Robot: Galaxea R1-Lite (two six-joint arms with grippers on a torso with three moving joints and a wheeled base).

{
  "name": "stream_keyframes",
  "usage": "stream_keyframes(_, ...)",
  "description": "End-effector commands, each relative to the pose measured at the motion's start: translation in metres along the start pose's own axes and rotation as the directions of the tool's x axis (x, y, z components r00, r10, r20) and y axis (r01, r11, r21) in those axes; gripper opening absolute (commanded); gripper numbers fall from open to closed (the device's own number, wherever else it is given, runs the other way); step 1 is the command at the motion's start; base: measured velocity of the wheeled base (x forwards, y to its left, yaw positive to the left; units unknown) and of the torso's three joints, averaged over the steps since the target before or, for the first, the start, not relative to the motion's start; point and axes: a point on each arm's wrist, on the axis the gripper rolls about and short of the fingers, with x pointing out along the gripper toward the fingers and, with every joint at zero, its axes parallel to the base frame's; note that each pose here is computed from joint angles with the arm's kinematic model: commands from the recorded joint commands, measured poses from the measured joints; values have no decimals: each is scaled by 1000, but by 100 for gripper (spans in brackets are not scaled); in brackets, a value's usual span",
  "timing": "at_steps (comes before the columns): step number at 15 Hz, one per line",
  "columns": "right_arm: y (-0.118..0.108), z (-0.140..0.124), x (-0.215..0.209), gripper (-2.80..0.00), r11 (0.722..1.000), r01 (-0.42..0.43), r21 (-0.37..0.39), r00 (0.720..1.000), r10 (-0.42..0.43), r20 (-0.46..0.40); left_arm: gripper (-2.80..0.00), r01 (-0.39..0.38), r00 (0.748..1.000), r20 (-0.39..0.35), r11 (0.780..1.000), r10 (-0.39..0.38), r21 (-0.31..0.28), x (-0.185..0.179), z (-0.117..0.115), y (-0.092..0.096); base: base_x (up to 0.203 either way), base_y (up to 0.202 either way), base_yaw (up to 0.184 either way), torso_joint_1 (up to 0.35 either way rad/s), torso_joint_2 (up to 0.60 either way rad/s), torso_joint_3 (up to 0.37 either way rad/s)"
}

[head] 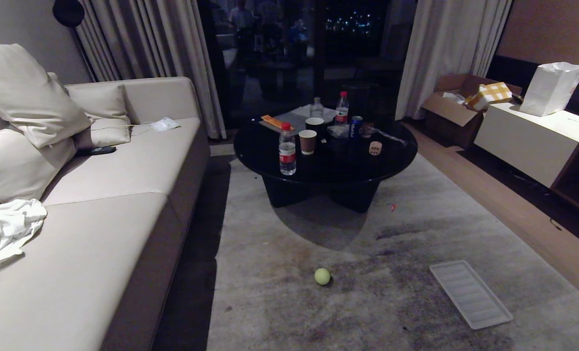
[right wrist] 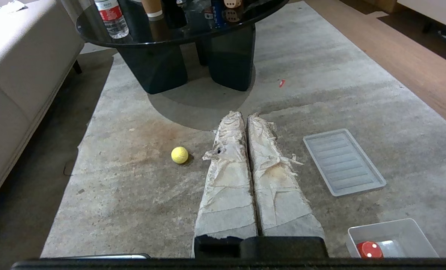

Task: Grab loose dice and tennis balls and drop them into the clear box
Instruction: Pick up the ball on the floor

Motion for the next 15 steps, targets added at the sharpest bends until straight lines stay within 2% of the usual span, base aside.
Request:
stream_keyframes(1,0,0,0,-280,1000,-1,1,1000,1,-1,-280,3,1000,-3,1000,-3,3,0,0,0,0,0,0,0,0,0)
stream_keyframes(15,0,0,0,-280,1000,-1,1,1000,1,-1,-280,1,1000,-3,1000,-1,0,0,0,0,0,0,0,0,0,0)
